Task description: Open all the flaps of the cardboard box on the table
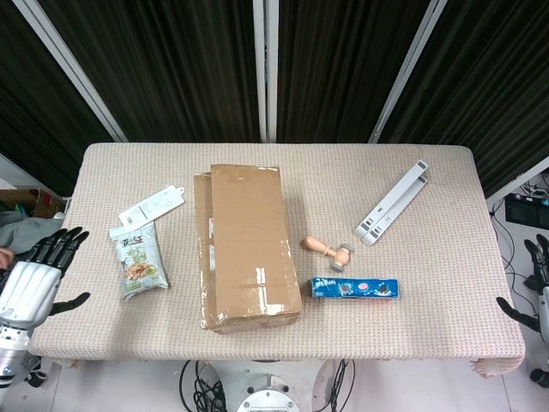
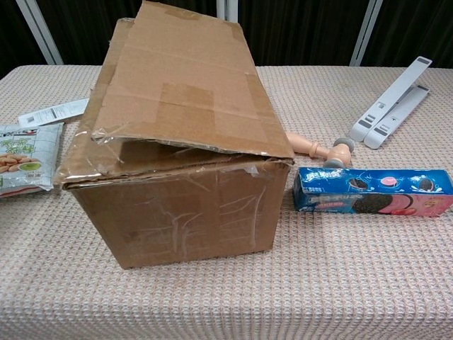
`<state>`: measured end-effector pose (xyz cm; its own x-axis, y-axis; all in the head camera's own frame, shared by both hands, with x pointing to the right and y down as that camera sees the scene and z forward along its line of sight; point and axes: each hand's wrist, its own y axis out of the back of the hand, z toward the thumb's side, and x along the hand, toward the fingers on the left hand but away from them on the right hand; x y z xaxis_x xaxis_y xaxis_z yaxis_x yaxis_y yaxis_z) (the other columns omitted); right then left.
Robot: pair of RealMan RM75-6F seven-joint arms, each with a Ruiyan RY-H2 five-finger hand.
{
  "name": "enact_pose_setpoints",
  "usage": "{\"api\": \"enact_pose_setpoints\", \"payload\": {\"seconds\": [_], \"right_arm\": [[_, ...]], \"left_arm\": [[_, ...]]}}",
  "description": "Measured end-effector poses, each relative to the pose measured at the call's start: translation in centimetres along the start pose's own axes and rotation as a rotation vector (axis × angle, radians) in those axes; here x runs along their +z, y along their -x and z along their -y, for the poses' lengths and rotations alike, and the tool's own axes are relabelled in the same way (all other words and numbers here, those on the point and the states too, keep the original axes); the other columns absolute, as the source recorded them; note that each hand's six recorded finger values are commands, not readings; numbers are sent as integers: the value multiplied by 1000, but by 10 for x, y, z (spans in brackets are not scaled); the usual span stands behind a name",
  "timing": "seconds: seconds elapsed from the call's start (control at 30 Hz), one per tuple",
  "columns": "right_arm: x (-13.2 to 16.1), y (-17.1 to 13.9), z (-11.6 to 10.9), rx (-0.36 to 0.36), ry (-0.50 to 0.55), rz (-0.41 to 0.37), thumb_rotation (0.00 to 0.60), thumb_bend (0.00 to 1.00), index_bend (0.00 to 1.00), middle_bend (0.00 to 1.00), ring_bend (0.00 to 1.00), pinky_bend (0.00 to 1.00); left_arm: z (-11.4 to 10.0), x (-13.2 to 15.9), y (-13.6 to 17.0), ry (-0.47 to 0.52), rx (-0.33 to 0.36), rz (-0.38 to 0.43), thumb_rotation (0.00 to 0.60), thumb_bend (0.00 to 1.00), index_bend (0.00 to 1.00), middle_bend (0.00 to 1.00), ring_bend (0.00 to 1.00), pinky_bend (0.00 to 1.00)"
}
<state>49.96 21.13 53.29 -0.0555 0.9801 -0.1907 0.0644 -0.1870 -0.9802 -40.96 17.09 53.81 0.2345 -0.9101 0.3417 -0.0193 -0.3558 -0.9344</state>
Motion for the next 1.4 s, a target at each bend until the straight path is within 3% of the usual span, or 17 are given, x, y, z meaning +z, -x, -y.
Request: {"api": "enact_pose_setpoints", "payload": {"seconds": [0.17,0.4,0.6,0.97,1.23,1.4], "right_arm": [[-6,0,-11,-33,11,15,600,0,0,0,0,0],[-10,1,-34,-87,33,24,600,0,0,0,0,0],[-17,0,-36,-83,39,48,600,0,0,0,0,0],[-25,3,-29,-53,41,73,600,0,0,0,0,0],[-29,6,-27,-48,45,87,600,0,0,0,0,0],[-30,7,-27,-51,51,90,600,0,0,0,0,0]], "left_arm": [[-3,26,-30,21,4,89,597,54,58,65,84,188],[6,86,-85,89,-14,254,597,55,58,60,84,188],[13,133,-121,157,-16,353,597,54,58,60,83,188],[21,177,-152,214,-25,432,599,54,58,60,84,188],[8,199,-172,274,-12,461,597,54,58,61,83,187],[-3,217,-188,330,15,469,549,54,58,60,84,187]]}}
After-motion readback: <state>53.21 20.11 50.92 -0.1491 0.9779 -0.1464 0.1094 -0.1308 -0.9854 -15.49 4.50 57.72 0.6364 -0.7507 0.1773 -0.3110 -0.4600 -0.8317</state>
